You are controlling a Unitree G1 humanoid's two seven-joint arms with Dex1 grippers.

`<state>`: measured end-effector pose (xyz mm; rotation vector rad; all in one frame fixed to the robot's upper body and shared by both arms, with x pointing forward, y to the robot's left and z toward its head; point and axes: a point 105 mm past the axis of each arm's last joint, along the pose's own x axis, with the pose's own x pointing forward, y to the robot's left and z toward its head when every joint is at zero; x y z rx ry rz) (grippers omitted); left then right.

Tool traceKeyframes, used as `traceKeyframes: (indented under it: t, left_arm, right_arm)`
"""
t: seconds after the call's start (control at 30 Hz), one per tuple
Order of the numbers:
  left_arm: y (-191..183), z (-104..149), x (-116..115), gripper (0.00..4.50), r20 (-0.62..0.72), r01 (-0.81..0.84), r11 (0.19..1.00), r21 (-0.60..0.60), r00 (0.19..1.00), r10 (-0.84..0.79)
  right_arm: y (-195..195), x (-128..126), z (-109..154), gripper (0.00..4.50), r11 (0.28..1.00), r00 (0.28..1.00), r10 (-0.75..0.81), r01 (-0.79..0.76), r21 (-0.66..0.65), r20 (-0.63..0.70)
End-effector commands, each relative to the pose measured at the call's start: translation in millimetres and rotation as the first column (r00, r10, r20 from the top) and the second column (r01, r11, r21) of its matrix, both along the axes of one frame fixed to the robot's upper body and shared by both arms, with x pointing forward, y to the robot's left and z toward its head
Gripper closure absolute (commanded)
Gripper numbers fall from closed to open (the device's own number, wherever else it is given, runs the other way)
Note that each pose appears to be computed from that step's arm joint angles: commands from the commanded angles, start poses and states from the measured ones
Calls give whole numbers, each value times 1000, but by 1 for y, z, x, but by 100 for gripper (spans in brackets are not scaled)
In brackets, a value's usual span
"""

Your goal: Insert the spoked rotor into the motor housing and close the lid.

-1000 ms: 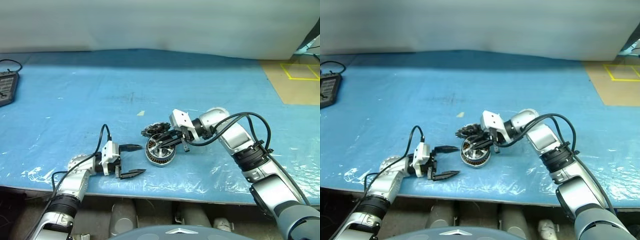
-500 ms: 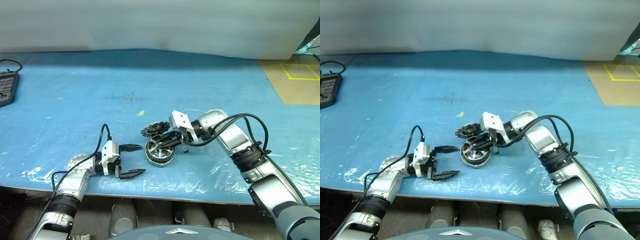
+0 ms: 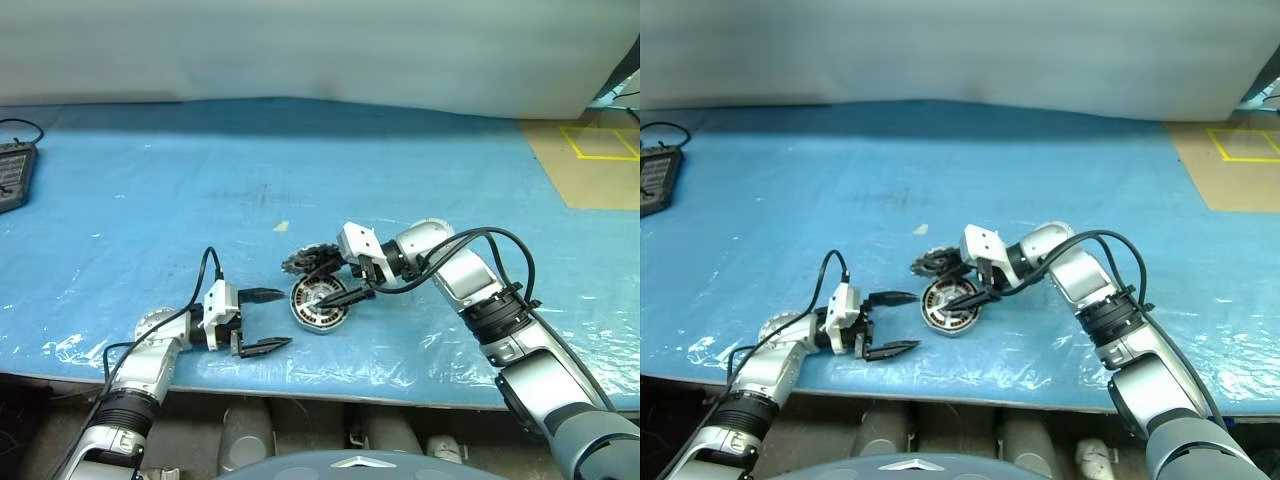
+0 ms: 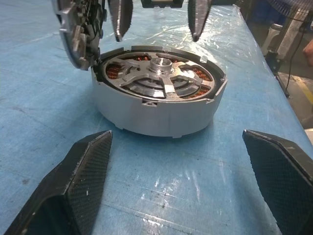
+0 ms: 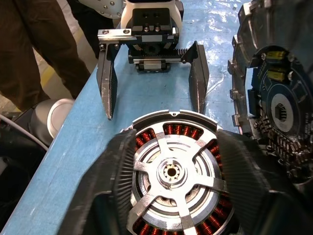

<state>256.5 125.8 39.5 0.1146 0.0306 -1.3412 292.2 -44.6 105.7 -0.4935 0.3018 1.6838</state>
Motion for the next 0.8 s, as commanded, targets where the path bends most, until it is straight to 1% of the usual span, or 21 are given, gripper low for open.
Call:
traceKeyframes:
  t: [0.03, 0.07, 0.1, 0.43, 0.57, 0.67, 0.8]
  left_arm:
    - [1, 1, -2, 0, 4, 5, 1000, 7, 1000, -5]
    - [1, 1, -2, 0, 4, 4, 1000, 7, 1000, -5]
    - [1, 1, -2, 0, 4, 4, 1000, 7, 1000, -4]
    - [3, 2, 1, 0, 7, -4, 1000, 4, 1000, 4]
    - [4, 3, 2, 0, 9, -8, 1000, 5, 1000, 8]
    - [5, 4, 3, 0, 12, -9, 1000, 6, 1000, 9]
    - [6, 6, 4, 0, 17, -13, 1000, 7, 1000, 13]
  right_arm:
    - [3, -2, 9, 57, 999, 1000, 14, -14, 36, 22]
    - [3, -3, 11, 17, 999, 1000, 17, -18, 43, 19]
    - [3, -4, 13, 3, 999, 1000, 21, -22, 49, 16]
    - [-12, -12, 22, 3, 997, 999, 21, -19, 70, -24]
    - [-22, -15, 21, 3, 998, 999, 5, -2, 68, -39]
    - [-32, -14, 15, 68, 998, 999, -31, 32, 48, -37]
    - [-49, -3, 4, 198, 993, 993, -115, 115, -2, -29]
